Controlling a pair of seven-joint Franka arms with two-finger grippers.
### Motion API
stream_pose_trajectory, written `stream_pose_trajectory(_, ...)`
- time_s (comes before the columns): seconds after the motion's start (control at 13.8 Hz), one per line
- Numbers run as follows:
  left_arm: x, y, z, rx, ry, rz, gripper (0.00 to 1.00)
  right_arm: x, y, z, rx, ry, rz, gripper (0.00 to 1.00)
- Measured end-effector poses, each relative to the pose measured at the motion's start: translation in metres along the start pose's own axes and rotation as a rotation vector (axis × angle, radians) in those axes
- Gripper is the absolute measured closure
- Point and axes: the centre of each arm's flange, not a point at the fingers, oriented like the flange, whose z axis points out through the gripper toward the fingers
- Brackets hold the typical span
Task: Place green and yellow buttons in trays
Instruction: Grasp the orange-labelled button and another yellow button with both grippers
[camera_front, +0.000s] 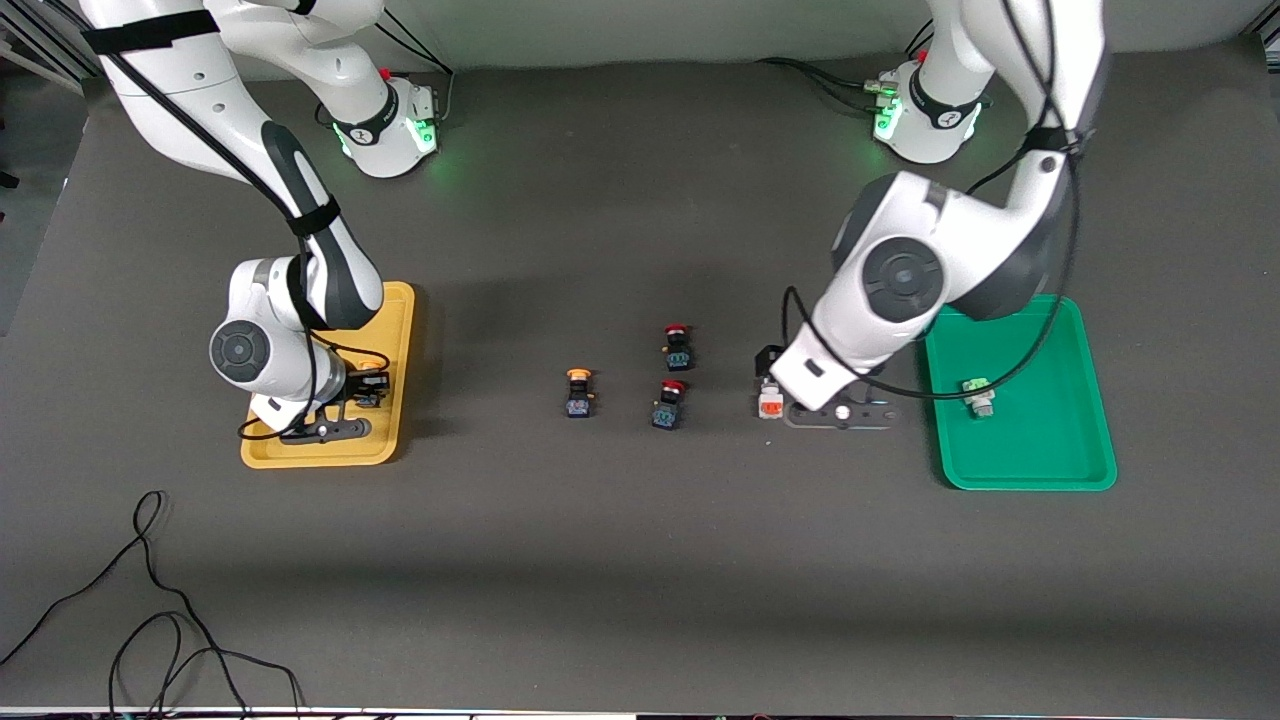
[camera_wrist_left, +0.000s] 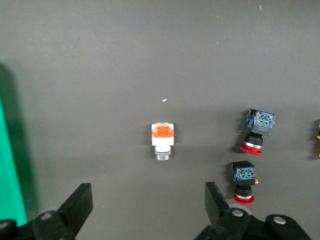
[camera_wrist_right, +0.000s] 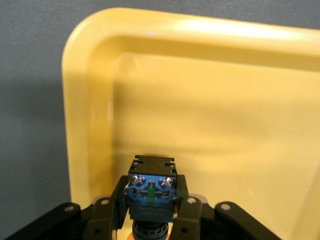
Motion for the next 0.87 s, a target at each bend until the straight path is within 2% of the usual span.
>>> stream_pose_trajectory(0.15,0.001,0.012,0.031,0.008,-0.011,0.016,0.0,-0.001,0.008,0.0,-0.003,-0.001,0.006,0.44)
stream_pose_trajectory(0.44,0.011,0.012,0.126,0.024,-0.015,0.019,0.0,0.001,0.013,-0.012,-0.002,0.013,0.014,0.02)
stream_pose_trajectory(0.65,0.013,0.006,0.175,0.03,-0.023,0.012,0.01,0.008,0.0,-0.055,0.02,0.016,0.051,0.0)
stream_pose_trajectory(0.8,0.013,0.005,0.185,0.034,-0.029,0.009,0.03,0.023,-0.041,-0.095,0.058,0.029,0.109,0.0)
stream_pose_trajectory(0.87,0.013,0.005,0.185,0.035,-0.031,0.008,0.12,0.03,-0.07,-0.112,0.075,0.042,0.131,0.0)
